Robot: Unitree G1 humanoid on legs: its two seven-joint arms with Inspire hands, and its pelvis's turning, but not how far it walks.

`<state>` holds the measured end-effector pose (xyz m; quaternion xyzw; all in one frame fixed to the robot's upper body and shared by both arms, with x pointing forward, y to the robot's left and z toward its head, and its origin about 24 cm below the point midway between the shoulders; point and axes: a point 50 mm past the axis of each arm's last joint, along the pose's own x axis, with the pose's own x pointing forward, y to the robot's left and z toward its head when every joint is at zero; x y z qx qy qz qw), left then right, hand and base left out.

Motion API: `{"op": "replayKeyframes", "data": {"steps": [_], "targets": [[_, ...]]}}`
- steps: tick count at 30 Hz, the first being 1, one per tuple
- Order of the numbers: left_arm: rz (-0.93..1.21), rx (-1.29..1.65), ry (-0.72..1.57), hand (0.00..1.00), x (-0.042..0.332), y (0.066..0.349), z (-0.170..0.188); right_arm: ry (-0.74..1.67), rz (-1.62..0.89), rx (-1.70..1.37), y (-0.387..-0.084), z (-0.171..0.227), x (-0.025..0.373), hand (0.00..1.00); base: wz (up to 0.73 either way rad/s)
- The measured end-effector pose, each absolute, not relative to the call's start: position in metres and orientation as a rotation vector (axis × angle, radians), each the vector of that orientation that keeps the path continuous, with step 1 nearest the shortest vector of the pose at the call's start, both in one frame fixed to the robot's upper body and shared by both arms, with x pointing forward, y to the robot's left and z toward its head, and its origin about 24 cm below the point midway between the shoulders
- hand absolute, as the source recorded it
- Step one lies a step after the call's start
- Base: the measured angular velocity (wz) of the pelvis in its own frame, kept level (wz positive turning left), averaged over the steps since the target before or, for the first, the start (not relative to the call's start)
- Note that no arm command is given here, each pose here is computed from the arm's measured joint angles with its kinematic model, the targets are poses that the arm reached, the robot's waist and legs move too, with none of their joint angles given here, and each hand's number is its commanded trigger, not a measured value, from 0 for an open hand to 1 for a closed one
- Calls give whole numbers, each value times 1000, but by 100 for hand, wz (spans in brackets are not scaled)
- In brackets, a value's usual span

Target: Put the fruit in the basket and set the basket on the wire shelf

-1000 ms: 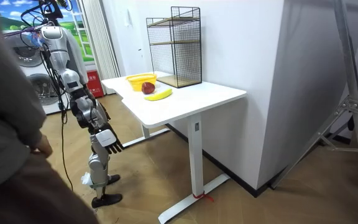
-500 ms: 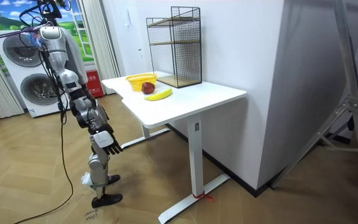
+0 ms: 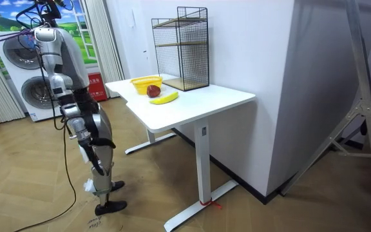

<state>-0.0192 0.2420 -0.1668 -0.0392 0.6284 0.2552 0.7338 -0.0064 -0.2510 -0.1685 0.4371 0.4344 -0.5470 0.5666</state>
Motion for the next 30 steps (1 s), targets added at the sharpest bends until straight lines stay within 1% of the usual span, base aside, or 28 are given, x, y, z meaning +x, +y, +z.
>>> {"op": "replayKeyframes", "data": {"steps": [3,5,7,9,10,13,16,17,20,24,27,30], "targets": [[575,-66,1387,0,-24,247,-165,865,-1448,1171,-265,-164,2,0,0],[581,-53,1387,0,-25,252,-163,791,-1490,1184,-277,-159,10,0,0],[586,-39,1374,0,-25,257,-161,714,-1516,1182,-292,-152,22,0,0],[587,-12,1360,0,-21,263,-159,600,-1563,1175,-315,-139,40,0,-2],[584,3,1361,0,-19,264,-159,554,-1573,1159,-327,-130,50,0,-5],[581,10,1360,0,-18,264,-159,462,-1557,1091,-346,-108,71,0,0],[570,21,1359,0,-16,264,-159,351,-1532,958,-365,-74,95,0,-1],[557,40,1364,0,-15,263,-159,308,-1516,863,-371,-58,106,0,-5],[525,69,1353,0,-10,260,-159,208,-1449,583,-374,-18,134,0,-7],[463,133,1350,0,-3,258,-160,74,-1350,242,-364,25,160,0,-4],[461,144,1351,0,-4,259,-159,-9,-1255,144,-352,45,170,0,1],[458,167,1354,0,-4,258,-159,-41,-1184,73,-343,54,178,0,-12]]}}
